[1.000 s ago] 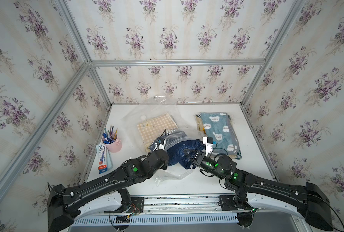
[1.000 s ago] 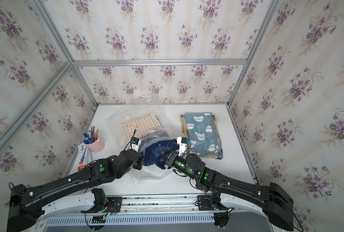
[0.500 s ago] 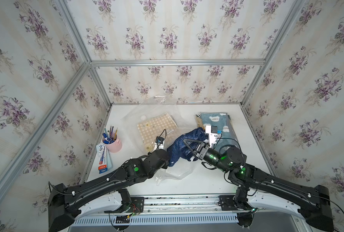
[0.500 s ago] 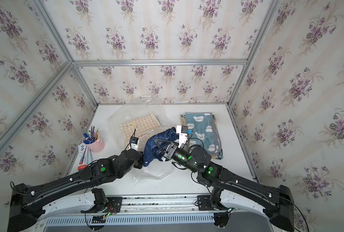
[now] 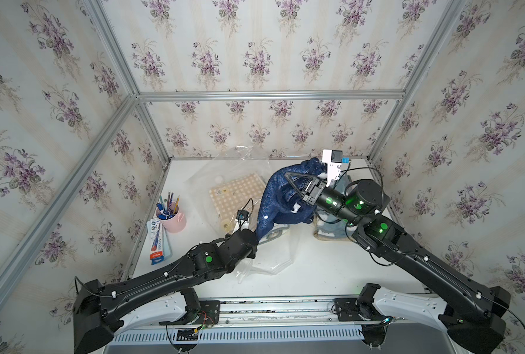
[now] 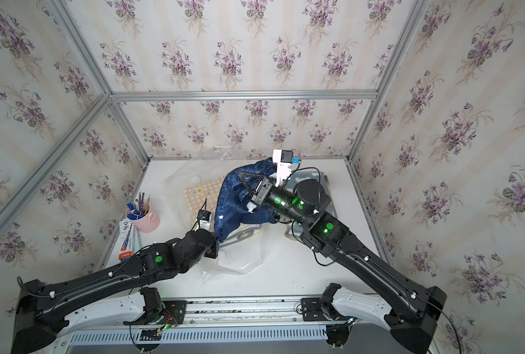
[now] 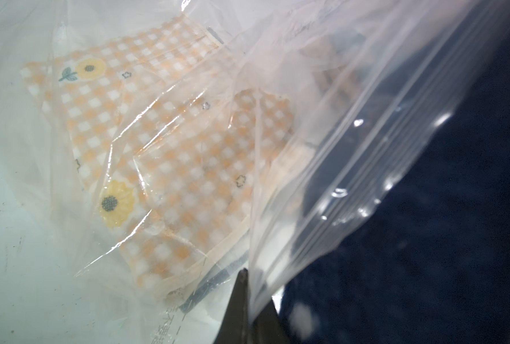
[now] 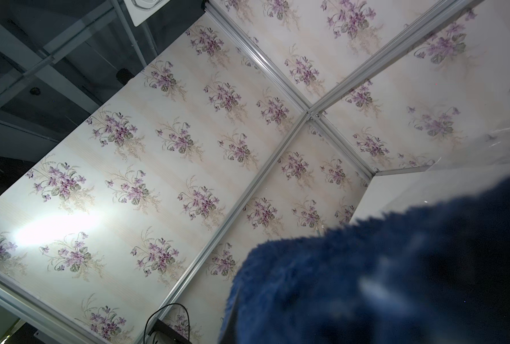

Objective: Take the blanket out of the vacuum bag
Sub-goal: Take out the blanket from the vacuum bag, then place the blanket at the center of the board.

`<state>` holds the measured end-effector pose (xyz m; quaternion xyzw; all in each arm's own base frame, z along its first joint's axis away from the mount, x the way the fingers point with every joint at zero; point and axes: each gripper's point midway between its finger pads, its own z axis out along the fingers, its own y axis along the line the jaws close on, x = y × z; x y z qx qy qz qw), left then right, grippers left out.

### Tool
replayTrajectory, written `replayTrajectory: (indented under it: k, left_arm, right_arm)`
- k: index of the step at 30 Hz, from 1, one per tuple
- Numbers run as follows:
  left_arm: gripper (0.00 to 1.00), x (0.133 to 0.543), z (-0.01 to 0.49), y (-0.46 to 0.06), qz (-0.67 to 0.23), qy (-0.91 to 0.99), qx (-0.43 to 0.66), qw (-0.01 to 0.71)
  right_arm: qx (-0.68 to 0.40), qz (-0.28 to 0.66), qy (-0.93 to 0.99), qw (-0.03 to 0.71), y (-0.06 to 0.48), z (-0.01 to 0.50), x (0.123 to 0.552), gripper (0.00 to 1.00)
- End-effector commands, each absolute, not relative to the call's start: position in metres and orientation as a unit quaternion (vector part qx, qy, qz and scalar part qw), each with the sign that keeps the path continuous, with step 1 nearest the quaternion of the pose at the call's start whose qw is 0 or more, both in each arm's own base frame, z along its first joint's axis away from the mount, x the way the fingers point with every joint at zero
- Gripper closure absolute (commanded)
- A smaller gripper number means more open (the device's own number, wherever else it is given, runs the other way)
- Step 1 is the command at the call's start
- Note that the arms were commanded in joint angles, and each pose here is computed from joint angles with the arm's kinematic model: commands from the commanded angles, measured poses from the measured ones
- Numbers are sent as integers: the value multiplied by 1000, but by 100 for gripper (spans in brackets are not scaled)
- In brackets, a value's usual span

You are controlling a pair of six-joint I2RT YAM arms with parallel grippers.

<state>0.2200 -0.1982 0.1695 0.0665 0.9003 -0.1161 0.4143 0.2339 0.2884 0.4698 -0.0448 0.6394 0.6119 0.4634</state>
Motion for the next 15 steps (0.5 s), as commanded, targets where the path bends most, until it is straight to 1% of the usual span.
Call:
replayTrajectory:
  k: [1,6,8,10,15]
  left_arm:
    - [94,221,169,-198,-121,899,58,417]
    - [94,221,167,-197,-121,899,56,418]
    - [94,221,167,-198,-124,898,56,419]
    - [94,220,166,-198,-124,898,57,417]
    - [94,219,166,-196,-124,899,60,416]
  right_arm:
    - [-63,630,610,477,278,499,237,100]
    - [-51,627,593,503,256,524,259,100]
    - [-41,620,595,510,247,527,272,100]
    - [-25,612,594,522,228,529,291,100]
    - [-6,577,593,562,187,534,321,100]
